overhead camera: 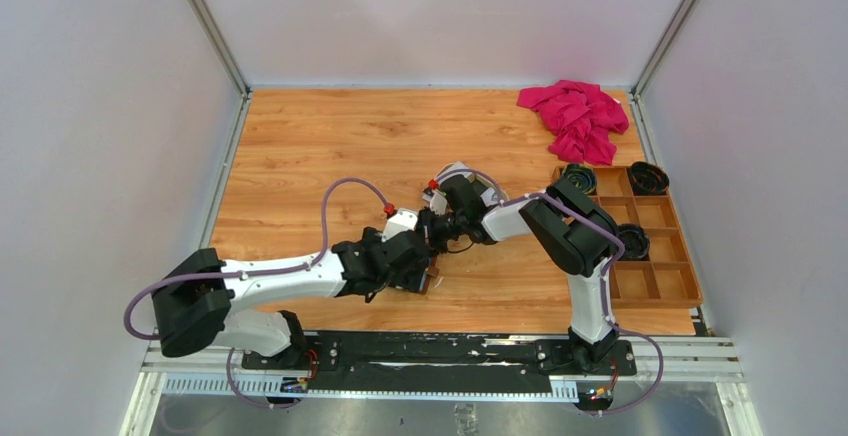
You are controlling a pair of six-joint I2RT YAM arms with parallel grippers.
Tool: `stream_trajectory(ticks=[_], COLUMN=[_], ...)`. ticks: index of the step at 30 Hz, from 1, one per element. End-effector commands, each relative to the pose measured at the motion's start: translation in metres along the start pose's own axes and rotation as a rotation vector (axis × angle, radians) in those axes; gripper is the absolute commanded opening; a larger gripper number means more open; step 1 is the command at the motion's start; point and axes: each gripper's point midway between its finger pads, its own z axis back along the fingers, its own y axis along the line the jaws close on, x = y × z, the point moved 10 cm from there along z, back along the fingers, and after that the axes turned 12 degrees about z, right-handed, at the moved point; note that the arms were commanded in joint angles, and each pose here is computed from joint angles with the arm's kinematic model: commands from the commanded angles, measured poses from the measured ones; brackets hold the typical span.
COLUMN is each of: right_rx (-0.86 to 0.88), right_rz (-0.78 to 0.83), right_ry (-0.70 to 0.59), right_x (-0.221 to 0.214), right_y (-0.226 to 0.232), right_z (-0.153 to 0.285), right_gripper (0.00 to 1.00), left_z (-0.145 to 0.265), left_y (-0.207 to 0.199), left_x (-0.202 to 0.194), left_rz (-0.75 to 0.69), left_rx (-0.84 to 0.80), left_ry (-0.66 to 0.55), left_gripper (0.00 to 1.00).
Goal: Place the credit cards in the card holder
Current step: Insert the credit card into the card holder.
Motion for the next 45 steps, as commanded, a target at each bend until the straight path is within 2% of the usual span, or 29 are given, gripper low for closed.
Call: stream_trajectory(ticks=[1, 9, 14, 26, 45], right_rx=[-0.125, -0.122, -0.125, -0.114, -0.112], right_rz=[-0.085, -0.085, -0.084, -0.085, -0.077], right_ry=[0.037, 0.039, 0.046, 0.047, 0.042], right_x=[-0.016, -0.016, -0.016, -0.014, -0.012], right_y=[-0.028, -0.027, -0.028, -0.027, -0.028], right_z=[-0.005, -0.005, -0.005, -0.002, 0.002], right_gripper=[0.0, 0.01, 0.16, 0.39, 0.43], left_z=[-0.006, -0.016, -0.016, -0.019, -0.022], left_y=[-0.008, -0.002, 0.002, 0.006, 0.022], left_x=[0.008, 0.002, -0.001, -0.003, -0.003], left_rz=[-0.009, -0.039, -0.054, -0.079, -0.046], left_rx=[0.044, 0.116, 0.137, 0.162, 0.193], left_ry=[-0.054, -0.042, -0.045, -0.044, -0.049], left_gripper=[1.0, 1.0, 1.0, 0.94, 0.8])
